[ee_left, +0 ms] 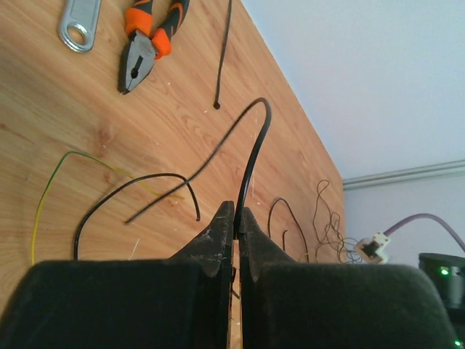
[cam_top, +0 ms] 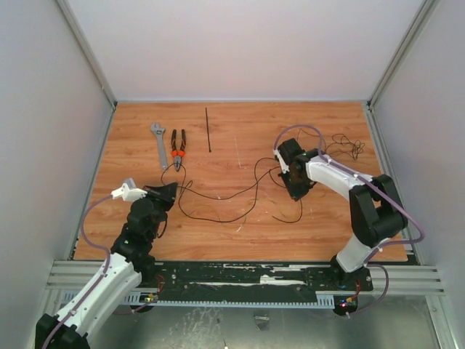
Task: Zip-tie the wires
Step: Place the cable at the center of the board.
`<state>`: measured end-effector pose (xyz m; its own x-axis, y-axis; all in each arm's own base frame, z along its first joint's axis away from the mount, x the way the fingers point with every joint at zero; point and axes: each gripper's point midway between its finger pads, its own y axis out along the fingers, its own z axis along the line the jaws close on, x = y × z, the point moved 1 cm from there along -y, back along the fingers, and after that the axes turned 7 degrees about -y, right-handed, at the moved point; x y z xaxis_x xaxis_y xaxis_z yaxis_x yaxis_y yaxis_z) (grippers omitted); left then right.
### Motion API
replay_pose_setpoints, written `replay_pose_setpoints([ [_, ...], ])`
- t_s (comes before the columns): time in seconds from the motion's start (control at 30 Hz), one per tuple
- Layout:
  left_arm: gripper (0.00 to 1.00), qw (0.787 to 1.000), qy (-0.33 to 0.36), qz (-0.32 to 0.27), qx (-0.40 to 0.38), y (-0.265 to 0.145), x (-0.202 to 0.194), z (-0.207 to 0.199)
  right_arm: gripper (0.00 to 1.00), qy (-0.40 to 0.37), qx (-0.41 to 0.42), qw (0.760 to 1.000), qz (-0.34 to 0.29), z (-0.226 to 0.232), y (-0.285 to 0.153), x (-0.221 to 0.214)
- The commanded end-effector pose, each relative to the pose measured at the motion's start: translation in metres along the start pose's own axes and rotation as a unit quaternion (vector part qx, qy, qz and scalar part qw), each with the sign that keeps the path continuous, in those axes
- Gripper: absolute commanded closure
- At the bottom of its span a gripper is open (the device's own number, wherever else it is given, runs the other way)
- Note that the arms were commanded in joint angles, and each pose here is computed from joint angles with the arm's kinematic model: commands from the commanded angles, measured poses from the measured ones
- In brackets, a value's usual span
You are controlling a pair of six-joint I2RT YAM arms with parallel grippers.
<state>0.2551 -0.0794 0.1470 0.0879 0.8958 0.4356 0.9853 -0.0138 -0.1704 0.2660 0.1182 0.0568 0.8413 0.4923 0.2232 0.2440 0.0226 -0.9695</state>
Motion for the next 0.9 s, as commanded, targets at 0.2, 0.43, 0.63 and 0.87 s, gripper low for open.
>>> replay_pose_setpoints([
  [0.2,0.99,0.999,-0.003,0.000,0.038,0.000,-0.011,0.036,0.94,-0.008,-0.048,0.996,0.070,-0.010,0.029,-0.015],
  [0.43,0.76,0.999,0.000,0.009,0.050,-0.001,-0.019,0.051,0.74,-0.011,-0.080,0.993,0.083,-0.021,0.030,-0.011],
  [0.63,0.43,0.998,0.015,-0.009,0.057,-0.002,-0.009,0.049,0.53,-0.011,-0.103,0.992,0.077,-0.029,0.017,-0.003],
  [0.87,0.21,0.997,0.039,-0.030,0.053,-0.007,0.010,0.029,0.43,-0.012,-0.104,0.993,0.059,-0.032,0.004,0.010],
])
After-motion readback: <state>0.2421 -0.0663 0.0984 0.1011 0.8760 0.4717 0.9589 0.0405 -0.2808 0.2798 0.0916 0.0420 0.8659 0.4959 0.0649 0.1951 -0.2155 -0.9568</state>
